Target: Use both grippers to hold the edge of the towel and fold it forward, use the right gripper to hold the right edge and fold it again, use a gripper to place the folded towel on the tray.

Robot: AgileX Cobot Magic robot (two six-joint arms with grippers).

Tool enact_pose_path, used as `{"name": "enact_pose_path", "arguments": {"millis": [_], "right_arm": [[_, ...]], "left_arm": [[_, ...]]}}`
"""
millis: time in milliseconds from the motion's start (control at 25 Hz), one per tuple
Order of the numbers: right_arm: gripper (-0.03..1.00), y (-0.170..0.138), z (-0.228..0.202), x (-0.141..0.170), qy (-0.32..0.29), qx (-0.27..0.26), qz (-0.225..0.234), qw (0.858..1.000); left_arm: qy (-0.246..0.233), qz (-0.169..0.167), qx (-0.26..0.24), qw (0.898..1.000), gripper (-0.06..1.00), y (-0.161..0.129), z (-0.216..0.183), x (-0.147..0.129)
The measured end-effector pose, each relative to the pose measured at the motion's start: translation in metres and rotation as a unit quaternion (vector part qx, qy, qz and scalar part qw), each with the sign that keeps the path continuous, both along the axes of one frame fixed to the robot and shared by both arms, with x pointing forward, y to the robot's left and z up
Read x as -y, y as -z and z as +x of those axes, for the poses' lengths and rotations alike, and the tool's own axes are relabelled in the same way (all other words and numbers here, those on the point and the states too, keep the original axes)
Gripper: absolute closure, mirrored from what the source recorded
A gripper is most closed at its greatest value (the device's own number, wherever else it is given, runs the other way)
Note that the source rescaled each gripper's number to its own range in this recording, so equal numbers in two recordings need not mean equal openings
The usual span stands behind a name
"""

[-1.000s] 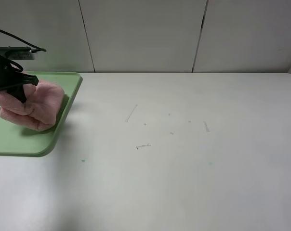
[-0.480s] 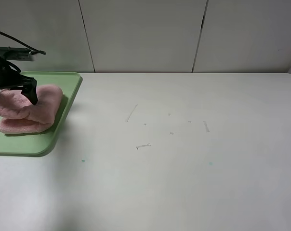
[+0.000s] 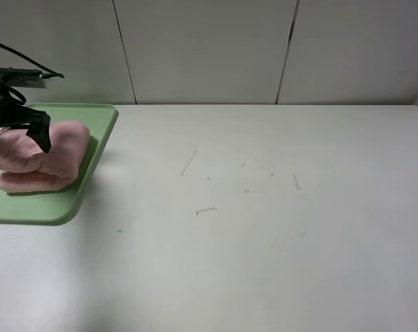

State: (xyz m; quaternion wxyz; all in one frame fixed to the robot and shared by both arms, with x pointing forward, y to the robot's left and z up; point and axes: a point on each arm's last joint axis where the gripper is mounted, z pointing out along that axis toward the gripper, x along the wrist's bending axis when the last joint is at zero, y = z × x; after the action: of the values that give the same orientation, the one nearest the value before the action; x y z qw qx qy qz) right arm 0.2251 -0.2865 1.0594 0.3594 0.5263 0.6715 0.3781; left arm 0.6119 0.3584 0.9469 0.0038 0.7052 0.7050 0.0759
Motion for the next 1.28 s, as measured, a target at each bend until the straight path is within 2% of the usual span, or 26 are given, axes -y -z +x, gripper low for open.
{"name": "enact_pose_path", "arguments": {"millis": [360, 720, 1120, 1280], "right_arm": [[-0.03, 0.000, 0.000, 0.000, 0.000, 0.000, 0.000, 1.000], [-0.03, 0.000, 0.000, 0.000, 0.000, 0.000, 0.000, 1.000], [-0.03, 0.000, 0.000, 0.000, 0.000, 0.000, 0.000, 1.000], [-0.03, 0.000, 0.000, 0.000, 0.000, 0.000, 0.000, 1.000]], "left_arm": [[-0.010, 0.004, 0.021, 1.000, -0.05, -0.030, -0.009, 0.001], [-0.022, 0.005, 0.005, 1.000, -0.05, -0.068, -0.033, 0.003], [0.010, 0.009, 0.034, 0.999, -0.05, -0.125, -0.067, 0.031], [0.023, 0.008, 0.041, 0.999, -0.05, -0.134, -0.093, 0.041]]}}
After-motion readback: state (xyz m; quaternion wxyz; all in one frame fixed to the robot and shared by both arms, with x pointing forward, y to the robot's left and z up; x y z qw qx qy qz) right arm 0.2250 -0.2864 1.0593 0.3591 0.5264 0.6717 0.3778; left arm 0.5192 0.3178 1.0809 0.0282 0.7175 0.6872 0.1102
